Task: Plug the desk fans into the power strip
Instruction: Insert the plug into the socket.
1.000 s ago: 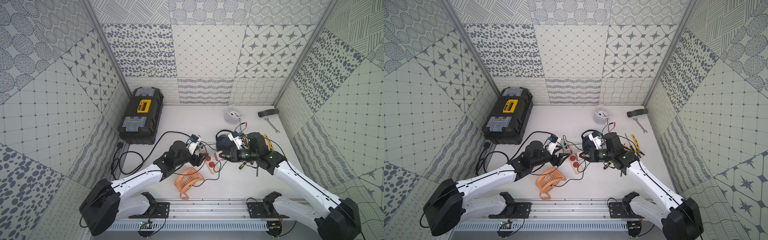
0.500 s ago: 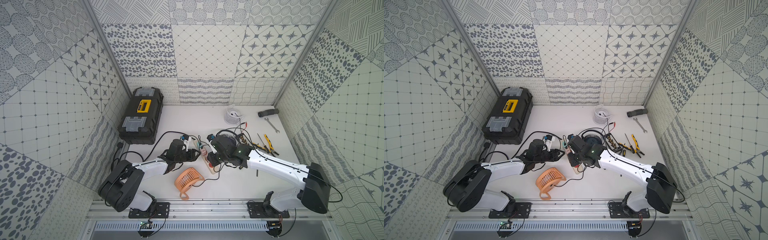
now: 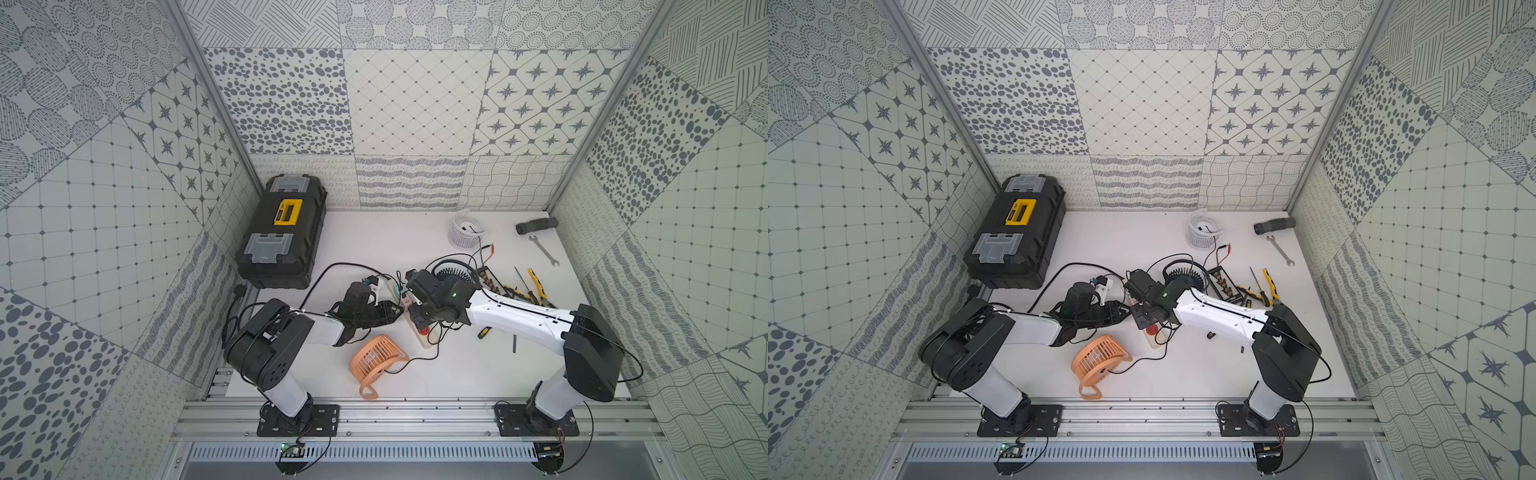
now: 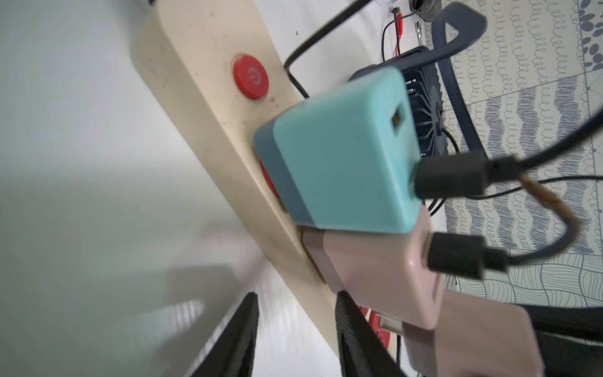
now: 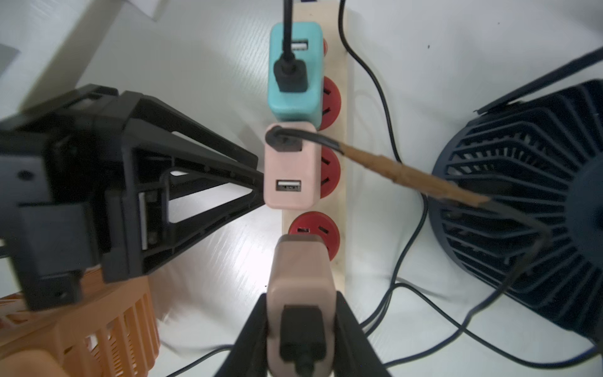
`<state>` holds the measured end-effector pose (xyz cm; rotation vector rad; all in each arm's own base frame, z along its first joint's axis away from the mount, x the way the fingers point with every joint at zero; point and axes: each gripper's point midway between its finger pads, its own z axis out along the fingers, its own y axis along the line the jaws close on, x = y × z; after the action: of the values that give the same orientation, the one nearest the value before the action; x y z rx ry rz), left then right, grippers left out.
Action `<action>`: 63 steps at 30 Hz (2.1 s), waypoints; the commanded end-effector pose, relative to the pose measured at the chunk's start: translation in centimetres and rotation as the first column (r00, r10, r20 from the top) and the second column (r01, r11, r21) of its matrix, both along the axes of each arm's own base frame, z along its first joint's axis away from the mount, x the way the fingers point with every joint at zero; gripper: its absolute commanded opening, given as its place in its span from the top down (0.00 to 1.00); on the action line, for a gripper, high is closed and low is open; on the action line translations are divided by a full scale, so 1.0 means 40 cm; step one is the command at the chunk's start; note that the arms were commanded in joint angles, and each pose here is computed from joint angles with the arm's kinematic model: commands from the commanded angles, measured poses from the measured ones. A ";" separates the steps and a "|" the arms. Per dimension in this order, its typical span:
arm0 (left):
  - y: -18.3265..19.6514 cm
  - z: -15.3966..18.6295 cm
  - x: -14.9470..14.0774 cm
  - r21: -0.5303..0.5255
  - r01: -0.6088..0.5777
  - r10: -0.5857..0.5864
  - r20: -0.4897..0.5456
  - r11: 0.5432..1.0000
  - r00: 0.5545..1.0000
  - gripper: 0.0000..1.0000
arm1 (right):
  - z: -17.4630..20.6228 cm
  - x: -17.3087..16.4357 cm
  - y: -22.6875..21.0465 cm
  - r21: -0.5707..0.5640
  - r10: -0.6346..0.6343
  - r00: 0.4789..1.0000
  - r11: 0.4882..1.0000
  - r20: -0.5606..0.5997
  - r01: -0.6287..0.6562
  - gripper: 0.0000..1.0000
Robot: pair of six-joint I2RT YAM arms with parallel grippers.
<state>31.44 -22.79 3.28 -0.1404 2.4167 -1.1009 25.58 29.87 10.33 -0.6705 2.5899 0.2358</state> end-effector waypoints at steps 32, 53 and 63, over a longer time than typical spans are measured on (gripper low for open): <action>-0.008 -0.011 0.019 -0.032 -0.006 0.007 0.014 0.999 1.000 0.62 | -0.093 0.015 -0.019 -0.067 -0.020 0.999 0.998 -0.045 0.016 0.97; -0.002 -0.025 0.018 -0.002 -0.005 0.005 0.010 1.000 1.000 0.64 | -0.309 -0.097 -0.164 -0.400 -0.076 0.972 0.916 -0.222 -0.019 1.00; 0.001 -0.023 0.016 0.011 0.002 -0.002 0.015 1.000 1.000 0.65 | -0.381 -0.141 -0.183 -0.436 -0.154 0.937 0.900 -0.315 0.002 1.00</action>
<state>32.00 -22.84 2.24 -0.1657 2.4090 -1.1098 26.28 30.39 5.77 -0.6749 2.6267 0.0488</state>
